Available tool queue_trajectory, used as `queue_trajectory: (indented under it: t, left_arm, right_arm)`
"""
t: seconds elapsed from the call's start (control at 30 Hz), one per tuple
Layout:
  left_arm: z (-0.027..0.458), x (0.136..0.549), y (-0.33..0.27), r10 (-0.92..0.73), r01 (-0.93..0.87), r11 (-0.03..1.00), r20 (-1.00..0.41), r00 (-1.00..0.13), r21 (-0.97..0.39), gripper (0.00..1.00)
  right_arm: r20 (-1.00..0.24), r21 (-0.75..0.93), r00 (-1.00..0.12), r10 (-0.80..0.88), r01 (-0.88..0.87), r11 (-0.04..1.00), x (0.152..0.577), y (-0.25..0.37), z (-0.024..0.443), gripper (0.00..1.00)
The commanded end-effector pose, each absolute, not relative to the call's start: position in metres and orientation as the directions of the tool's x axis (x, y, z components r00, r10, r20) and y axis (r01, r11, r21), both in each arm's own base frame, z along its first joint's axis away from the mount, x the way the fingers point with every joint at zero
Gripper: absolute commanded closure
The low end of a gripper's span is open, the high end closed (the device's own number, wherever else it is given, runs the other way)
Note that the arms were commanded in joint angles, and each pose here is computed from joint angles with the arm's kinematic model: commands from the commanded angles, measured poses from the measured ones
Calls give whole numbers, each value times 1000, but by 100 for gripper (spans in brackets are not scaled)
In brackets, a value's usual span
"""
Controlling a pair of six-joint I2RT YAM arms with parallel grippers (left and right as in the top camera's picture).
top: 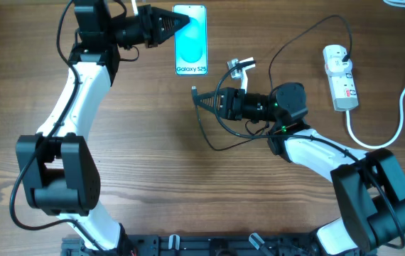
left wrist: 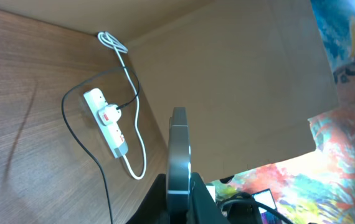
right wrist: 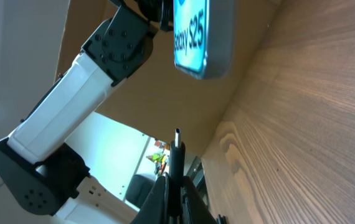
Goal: Plug charger to phone and switch on socket
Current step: 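Push the plug up into the phone's bottom port with the right gripper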
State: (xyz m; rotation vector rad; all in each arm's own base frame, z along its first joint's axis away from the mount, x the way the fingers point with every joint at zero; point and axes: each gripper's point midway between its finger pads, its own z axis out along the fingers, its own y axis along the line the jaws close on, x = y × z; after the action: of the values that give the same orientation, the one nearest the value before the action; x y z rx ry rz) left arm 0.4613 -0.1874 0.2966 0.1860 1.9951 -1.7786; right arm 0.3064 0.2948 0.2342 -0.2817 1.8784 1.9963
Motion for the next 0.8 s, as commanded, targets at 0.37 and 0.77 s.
queue_trajectory:
  t: [0.37,0.77]
  left_arm:
    - [308,452,-199,-167,388,122,-404,-899,-914,96]
    - [308,448,-206,-151,389,114,-403,-903,-914,96]
  right_arm:
    - [-439,886,-860,261,-463,-38,308,289,232,95]
    - [-437,882,-840,323,-471,-33,323,290,245,96]
